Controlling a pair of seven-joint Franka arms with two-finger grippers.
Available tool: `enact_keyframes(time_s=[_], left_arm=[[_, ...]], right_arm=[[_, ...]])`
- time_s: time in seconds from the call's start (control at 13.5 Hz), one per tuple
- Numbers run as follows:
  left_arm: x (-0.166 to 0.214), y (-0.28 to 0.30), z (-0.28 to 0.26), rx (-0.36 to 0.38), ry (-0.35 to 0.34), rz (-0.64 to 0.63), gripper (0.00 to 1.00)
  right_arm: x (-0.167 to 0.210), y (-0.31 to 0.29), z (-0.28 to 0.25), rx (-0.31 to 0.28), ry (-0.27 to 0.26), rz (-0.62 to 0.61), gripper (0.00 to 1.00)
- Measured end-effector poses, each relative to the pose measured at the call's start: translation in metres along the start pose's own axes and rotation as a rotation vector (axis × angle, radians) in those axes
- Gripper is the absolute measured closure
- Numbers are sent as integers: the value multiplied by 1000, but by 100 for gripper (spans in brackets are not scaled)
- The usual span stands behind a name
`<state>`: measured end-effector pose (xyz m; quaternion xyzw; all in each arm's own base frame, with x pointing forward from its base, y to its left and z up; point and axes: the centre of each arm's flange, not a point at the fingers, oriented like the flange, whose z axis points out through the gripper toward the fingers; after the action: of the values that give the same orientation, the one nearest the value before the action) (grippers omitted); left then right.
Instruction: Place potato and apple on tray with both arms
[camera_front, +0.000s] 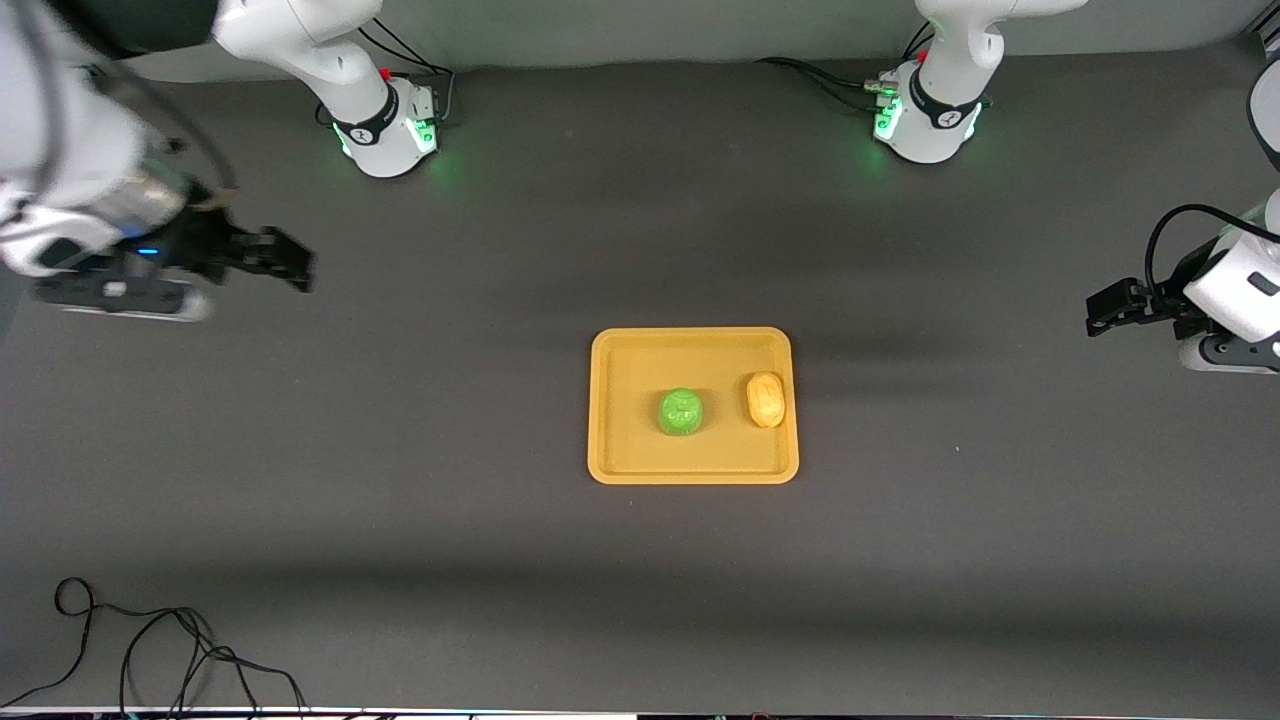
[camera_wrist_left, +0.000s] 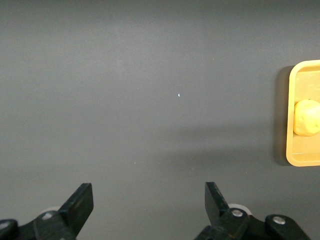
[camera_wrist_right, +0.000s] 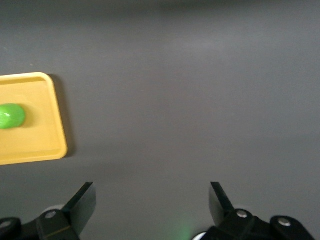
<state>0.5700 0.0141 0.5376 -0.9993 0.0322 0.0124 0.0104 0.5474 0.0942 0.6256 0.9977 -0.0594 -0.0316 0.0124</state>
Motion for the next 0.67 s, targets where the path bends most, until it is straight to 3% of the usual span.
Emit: enact_keyframes(time_s=[0.37,0.67], left_arm=[[3,0,6,-1,-9,1,0],[4,0,6,-1,-8,1,0]], right_arm=[[19,96,5,14,-1,-19,0],[24,118,14,16,-5,-19,0]])
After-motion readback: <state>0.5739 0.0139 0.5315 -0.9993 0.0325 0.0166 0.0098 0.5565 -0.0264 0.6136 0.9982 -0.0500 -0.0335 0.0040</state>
